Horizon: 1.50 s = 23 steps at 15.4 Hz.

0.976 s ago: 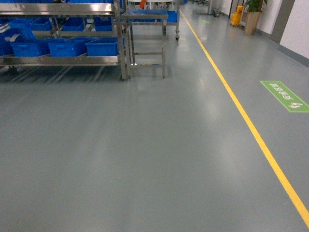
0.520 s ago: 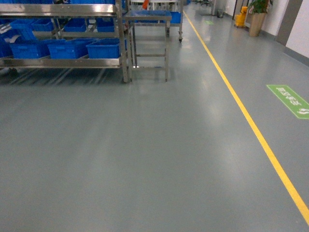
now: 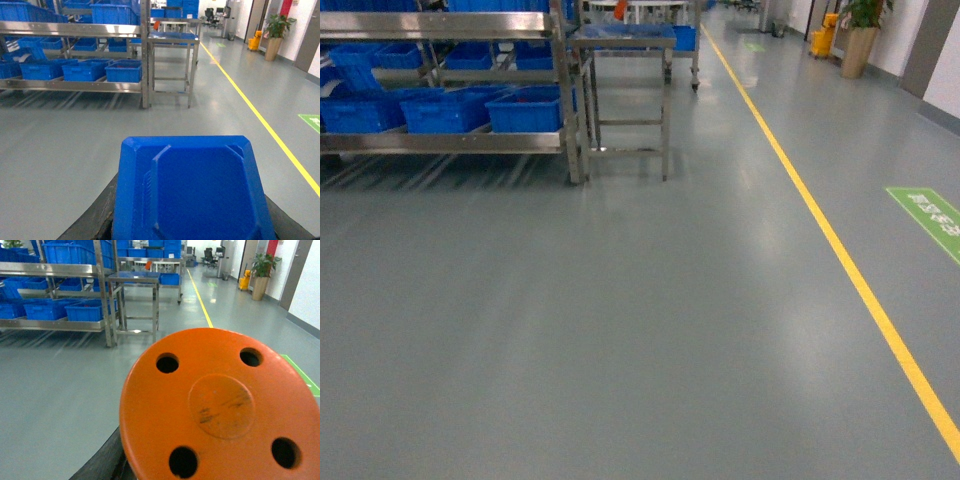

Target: Sort blue parts and orange caps into right shelf containers

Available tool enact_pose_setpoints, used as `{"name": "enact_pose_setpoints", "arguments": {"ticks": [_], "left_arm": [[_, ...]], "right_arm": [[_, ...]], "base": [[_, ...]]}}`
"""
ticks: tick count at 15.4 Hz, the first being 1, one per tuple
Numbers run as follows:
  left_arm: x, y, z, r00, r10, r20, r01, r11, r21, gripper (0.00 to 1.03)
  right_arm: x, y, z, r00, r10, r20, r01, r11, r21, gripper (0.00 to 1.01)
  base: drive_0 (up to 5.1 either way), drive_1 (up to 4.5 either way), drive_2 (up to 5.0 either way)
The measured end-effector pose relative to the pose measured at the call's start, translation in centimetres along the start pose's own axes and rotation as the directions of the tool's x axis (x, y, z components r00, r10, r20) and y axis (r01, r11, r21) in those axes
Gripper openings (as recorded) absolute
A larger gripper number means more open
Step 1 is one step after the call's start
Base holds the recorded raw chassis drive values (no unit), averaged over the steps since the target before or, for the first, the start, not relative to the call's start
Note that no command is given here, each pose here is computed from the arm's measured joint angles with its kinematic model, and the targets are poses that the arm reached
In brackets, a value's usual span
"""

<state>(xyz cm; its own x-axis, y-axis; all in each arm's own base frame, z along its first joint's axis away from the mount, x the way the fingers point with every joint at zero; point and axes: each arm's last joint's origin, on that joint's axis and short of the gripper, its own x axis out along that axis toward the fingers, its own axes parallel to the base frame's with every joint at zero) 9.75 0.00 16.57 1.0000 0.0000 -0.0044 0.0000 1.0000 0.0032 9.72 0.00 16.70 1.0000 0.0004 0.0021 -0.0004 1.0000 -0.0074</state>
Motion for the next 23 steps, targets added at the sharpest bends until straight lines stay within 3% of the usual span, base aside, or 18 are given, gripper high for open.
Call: {"name": "enact_pose_setpoints", "arguments": {"ticks": [23], "left_arm": [[0.00, 0.00, 0.06, 1.000, 0.000, 0.006, 0.000, 1.0000, 0.000, 0.43]], "right_arm": [[0.00, 0.00, 0.05, 1.000, 0.000, 0.005, 0.000, 1.0000, 0.000, 0.45]], "base": [[0.0, 4.32, -4.3]]}}
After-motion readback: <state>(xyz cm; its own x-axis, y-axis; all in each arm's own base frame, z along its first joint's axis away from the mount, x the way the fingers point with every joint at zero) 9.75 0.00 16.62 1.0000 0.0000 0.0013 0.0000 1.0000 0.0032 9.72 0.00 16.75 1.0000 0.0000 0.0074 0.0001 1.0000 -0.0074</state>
